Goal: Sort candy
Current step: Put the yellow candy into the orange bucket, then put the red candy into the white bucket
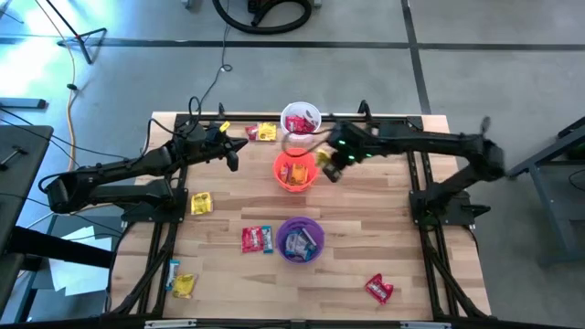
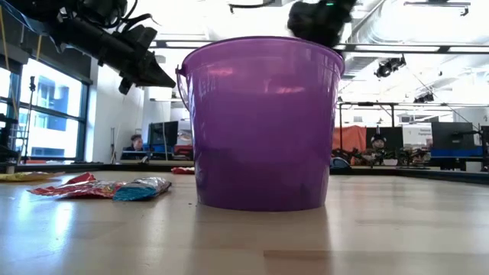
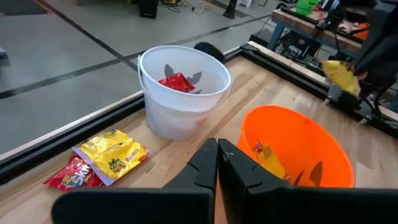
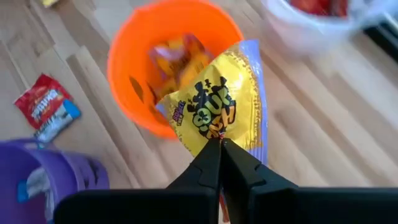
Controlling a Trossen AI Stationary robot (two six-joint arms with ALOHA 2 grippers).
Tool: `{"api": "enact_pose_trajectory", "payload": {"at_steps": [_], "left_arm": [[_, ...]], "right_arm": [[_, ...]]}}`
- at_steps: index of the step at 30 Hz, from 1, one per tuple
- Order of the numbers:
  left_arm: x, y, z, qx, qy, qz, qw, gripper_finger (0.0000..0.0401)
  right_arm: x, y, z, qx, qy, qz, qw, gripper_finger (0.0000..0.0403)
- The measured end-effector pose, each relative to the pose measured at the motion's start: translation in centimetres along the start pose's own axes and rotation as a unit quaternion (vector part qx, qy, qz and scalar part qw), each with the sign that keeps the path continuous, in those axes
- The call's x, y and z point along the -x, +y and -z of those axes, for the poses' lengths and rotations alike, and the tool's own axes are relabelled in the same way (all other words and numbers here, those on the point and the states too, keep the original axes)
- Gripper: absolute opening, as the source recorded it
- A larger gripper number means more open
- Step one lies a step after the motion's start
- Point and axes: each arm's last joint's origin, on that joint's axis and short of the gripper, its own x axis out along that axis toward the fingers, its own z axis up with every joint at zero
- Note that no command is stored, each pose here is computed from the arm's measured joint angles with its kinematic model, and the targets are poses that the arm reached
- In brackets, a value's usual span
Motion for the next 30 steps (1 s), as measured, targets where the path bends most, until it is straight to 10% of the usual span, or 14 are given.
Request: {"api": "enact_pose_trajectory", "payload": {"at_steps": [9, 20, 30], "left_arm": [[0.0, 0.0, 0.1, -0.001, 0.006, -0.002, 1.000, 0.0000], [0.0, 0.0, 0.1, -0.002, 0.006, -0.002, 1.000, 0.0000], [0.0, -0.1, 0.2, -0.017, 0.013, 0.027, 0.999, 0.0000]], "right_arm": [[-6.3, 2.9, -5.3, 0.068, 0.032, -0.015, 0.997, 0.0000], [-13.4, 2.4, -5.0, 0.082, 0.102, -0.029, 0.991, 0.0004], [-12.3, 2.6, -6.6, 0.090, 0.076, -0.043, 0.992, 0.0119]]}}
